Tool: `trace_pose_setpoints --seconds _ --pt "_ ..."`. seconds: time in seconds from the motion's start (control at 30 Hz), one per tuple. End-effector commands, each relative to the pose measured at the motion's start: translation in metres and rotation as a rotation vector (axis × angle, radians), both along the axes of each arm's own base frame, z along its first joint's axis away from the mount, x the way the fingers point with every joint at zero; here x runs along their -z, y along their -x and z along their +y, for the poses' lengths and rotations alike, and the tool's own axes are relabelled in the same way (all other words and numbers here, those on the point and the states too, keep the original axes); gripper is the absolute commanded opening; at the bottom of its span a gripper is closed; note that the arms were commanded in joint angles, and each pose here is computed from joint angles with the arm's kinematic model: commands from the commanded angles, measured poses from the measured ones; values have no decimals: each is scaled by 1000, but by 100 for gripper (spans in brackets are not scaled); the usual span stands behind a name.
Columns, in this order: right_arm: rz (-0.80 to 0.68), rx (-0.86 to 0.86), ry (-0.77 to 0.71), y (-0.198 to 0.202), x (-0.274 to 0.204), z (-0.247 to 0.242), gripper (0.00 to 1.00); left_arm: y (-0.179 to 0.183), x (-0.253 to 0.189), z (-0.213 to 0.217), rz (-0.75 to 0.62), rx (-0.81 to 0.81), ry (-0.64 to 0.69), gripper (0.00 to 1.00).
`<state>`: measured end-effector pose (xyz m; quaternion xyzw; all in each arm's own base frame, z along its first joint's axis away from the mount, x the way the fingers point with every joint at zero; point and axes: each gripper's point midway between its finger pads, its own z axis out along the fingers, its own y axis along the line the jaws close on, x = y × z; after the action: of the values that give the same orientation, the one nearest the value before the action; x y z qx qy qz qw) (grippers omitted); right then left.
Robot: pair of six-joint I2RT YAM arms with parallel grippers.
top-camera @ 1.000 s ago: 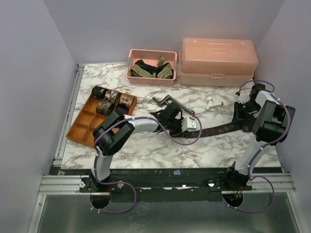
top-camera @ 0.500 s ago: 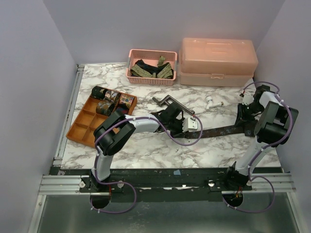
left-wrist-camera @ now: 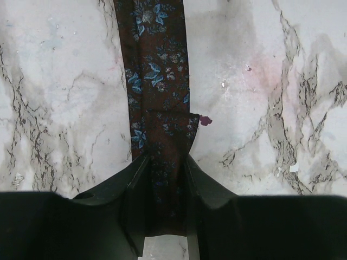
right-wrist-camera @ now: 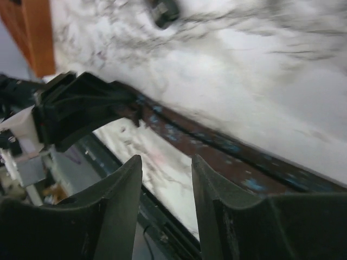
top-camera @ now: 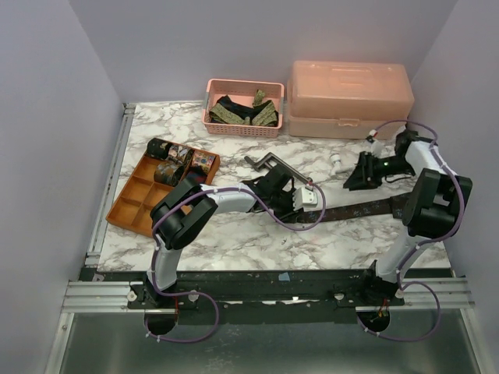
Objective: Roll the ties
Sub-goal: Roll the tie at the center of the board.
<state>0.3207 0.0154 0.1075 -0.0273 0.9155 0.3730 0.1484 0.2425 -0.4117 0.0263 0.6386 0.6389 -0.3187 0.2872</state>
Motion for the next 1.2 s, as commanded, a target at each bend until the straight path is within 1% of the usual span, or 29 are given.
trace_pose_setpoints --seconds 0.0,0.13,0.2,0.5,0.77,0.83,0.9,0.93,1.0,1.07,1.1,1.17 --pt "119 -101 -209 29 0 69 45 27 45 28 157 -38 -160 32" --pt "185 -156 -241 45 13 104 45 25 46 29 162 -54 -170 34" --pt "207 -172 -238 51 21 113 45 24 47 30 166 -60 -175 34" --pt "279 -252 -187 71 59 142 43 25 49 31 179 -71 -183 34" --pt "287 -262 -113 66 88 154 44 27 51 33 194 -77 -189 34" --pt "286 -261 -97 64 95 157 40 26 51 32 198 -80 -189 35" --pt "287 -255 -78 61 101 157 32 26 49 32 200 -82 -185 36" --pt "286 -254 -70 60 104 156 28 26 48 32 197 -82 -182 38" --pt "288 -260 -46 60 108 153 21 25 45 33 183 -87 -163 51" --pt "283 -269 -35 60 108 151 15 23 37 32 158 -89 -121 60" --pt "279 -271 -30 59 108 151 12 24 33 32 143 -86 -100 65" --pt "276 -278 -31 59 105 151 10 20 25 29 103 -86 -55 71"
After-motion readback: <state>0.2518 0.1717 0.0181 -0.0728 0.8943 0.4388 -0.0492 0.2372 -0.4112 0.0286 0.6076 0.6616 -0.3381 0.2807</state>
